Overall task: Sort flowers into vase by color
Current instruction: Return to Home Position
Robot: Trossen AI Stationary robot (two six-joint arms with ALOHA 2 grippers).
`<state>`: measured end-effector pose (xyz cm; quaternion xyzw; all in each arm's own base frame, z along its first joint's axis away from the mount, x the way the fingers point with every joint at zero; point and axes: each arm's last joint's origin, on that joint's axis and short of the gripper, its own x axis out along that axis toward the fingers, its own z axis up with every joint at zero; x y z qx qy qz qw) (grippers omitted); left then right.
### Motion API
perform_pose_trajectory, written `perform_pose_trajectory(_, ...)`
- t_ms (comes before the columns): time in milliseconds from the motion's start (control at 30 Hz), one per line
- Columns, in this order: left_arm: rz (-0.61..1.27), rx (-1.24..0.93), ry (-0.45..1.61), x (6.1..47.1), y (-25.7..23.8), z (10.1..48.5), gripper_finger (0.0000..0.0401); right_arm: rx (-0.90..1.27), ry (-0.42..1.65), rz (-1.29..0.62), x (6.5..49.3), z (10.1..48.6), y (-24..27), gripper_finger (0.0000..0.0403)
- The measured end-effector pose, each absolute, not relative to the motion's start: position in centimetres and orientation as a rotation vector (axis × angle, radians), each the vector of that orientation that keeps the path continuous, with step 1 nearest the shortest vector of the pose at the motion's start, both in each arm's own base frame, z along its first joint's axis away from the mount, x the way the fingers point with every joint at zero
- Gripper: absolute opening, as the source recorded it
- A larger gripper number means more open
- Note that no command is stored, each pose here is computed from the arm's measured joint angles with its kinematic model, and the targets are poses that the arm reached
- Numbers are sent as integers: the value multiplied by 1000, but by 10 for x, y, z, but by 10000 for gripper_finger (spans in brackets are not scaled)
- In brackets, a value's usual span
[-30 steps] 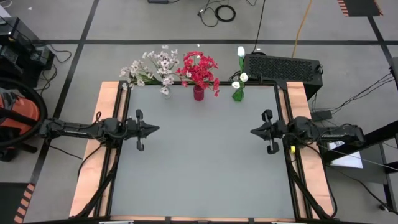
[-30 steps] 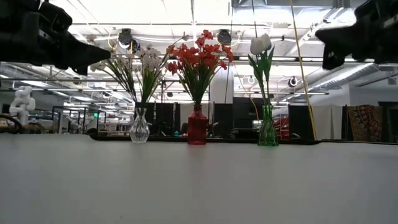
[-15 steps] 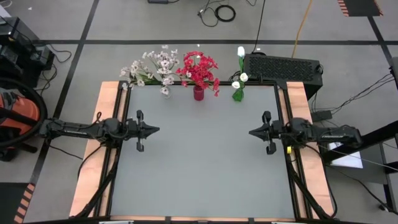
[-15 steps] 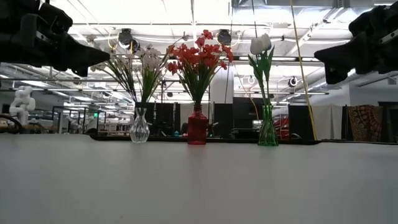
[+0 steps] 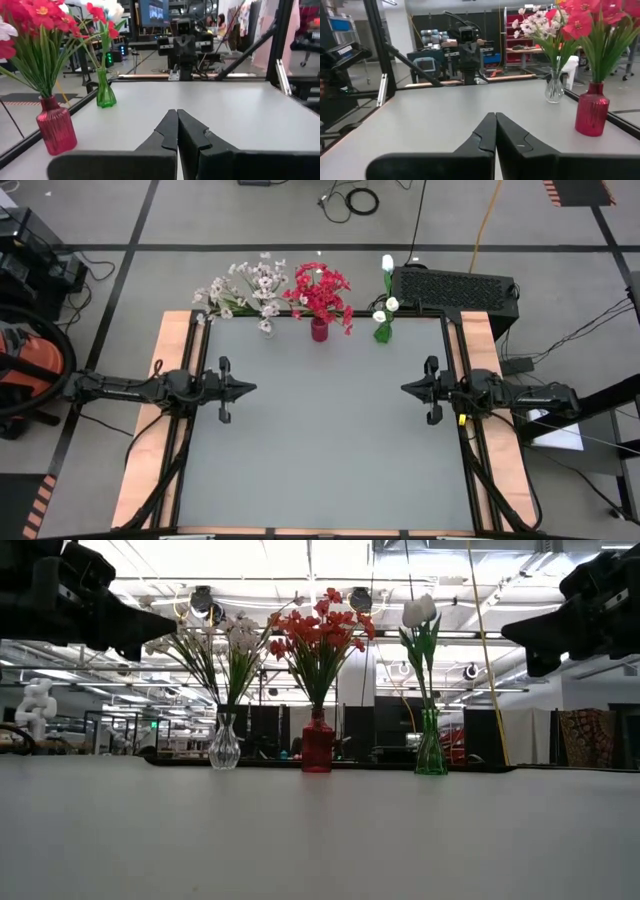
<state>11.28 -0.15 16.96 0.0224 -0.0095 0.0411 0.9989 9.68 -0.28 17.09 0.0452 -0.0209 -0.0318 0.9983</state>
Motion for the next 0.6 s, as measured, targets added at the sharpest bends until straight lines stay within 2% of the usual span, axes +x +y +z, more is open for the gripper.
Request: perform_pose_trajectory(600, 46, 32, -58, 97, -2, 170, 0, 87, -40, -65, 97, 171, -3, 0)
